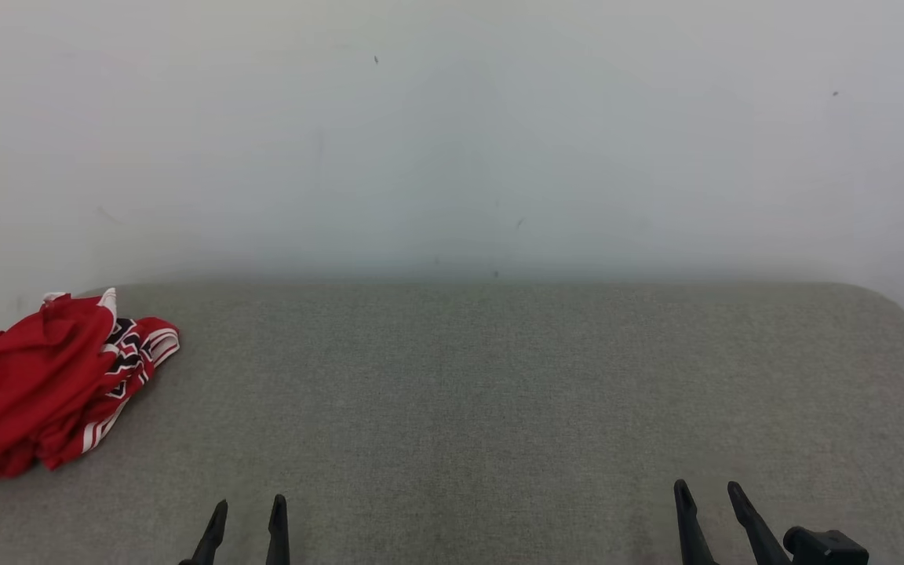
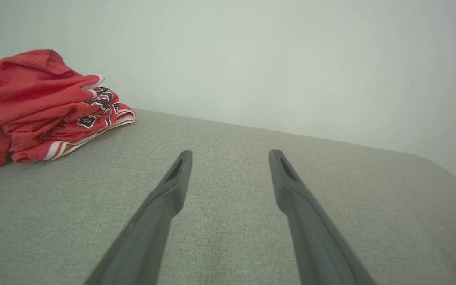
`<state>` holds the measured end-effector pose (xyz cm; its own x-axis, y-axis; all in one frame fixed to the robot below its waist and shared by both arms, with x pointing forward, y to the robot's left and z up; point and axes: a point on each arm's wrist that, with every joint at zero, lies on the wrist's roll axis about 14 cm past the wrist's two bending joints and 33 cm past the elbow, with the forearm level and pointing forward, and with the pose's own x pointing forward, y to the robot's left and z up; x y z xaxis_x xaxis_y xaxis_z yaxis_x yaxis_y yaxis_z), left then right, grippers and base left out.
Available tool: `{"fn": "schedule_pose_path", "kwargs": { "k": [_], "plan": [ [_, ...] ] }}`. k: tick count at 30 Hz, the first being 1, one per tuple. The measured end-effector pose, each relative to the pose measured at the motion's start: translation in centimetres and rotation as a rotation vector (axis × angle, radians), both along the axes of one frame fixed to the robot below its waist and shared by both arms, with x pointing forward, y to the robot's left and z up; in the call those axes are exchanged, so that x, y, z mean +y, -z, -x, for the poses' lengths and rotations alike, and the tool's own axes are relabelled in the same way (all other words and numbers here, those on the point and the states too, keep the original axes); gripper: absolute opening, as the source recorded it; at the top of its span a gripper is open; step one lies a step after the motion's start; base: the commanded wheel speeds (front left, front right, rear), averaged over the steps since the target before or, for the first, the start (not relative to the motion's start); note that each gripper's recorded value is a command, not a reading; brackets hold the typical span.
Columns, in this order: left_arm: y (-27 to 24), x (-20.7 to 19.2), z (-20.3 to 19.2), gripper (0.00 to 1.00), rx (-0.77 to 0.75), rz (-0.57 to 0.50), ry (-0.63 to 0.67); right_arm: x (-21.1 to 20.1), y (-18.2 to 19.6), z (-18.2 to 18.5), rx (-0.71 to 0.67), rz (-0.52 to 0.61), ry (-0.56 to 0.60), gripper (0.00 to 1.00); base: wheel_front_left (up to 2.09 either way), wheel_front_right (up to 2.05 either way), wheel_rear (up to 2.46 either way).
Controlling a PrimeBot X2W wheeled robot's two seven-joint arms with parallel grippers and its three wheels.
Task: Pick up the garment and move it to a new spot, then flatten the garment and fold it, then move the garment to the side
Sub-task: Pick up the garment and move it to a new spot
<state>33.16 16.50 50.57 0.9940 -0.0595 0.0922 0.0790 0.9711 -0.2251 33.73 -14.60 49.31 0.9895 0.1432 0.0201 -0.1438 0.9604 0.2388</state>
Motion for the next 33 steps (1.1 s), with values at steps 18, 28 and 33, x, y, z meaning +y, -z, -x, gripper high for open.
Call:
{"fn": "schedule_pose_path", "kwargs": {
  "k": [18,28,33],
  "plan": [
    [1.4,8.9,5.2,1.00,0.027,-0.015,-0.245,8.0,0.4,-2.1,0.015,-0.017,-0.233,1.00,0.00,0.00,0.00],
    [1.4,14.7,9.5,1.00,0.026,0.003,-0.461,15.9,-0.9,-3.6,-0.015,-0.015,-0.452,1.00,0.00,0.00,0.00],
    [1.2,16.4,10.5,1.00,0.026,0.009,-0.537,18.3,-0.5,-4.5,-0.002,-0.016,-0.512,1.00,0.00,0.00,0.00]
  ]
}}
